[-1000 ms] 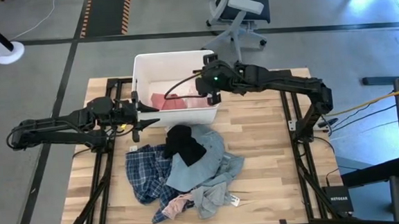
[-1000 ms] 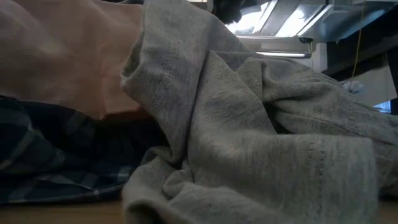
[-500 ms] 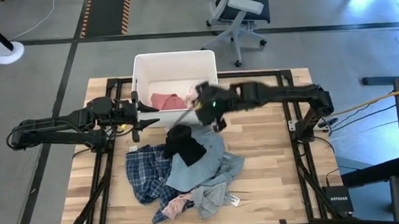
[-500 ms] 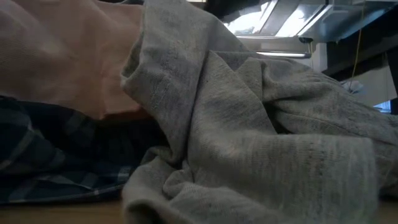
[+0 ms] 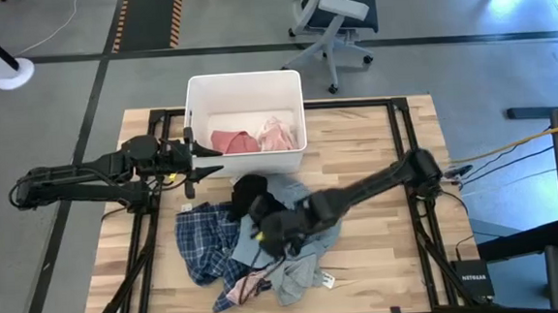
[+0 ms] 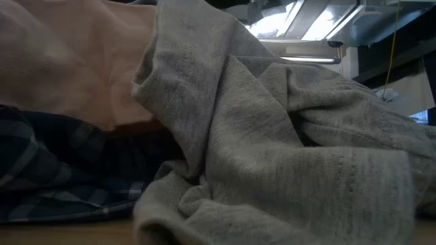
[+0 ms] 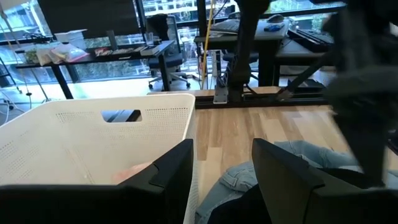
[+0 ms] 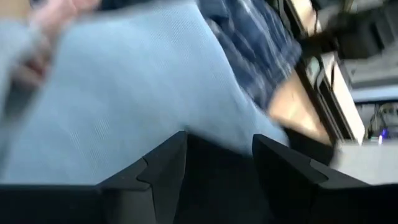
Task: Sort clothes
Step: Put the pink sock into the white bin
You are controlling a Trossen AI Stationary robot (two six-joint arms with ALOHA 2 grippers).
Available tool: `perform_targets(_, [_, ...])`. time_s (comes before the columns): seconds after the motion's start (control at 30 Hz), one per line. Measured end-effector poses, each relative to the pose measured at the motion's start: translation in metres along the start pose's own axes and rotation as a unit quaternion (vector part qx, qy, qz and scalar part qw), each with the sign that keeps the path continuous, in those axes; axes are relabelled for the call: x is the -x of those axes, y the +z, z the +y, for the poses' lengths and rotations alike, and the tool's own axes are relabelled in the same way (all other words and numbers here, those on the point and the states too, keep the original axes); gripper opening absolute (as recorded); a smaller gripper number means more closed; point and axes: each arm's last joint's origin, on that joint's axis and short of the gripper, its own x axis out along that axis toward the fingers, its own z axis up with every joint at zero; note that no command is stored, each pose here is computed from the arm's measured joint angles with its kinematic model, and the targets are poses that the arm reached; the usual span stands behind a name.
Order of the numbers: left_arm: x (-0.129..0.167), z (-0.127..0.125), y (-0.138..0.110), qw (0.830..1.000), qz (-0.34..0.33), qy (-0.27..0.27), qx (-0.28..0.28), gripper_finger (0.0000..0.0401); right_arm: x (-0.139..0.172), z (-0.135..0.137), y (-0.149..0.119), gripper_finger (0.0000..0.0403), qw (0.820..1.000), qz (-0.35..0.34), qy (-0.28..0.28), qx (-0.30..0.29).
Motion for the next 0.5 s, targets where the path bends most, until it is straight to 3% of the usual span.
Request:
perform_targets(0.17, [0.000, 0.000, 0.000, 1.000, -0.001, 0.000, -0.004, 0.0159, -0.018, 0.024, 0.023, 0.0204, 0.999, -0.044, -0.004, -0.020])
perform_targets(0.5, [0.000, 0.000, -0.001, 1.000, 0.004, 0.000, -0.006, 0.0159, -0.031, 0.048, 0.051, 0.0204, 0.978, -0.137, 0.028, -0.158])
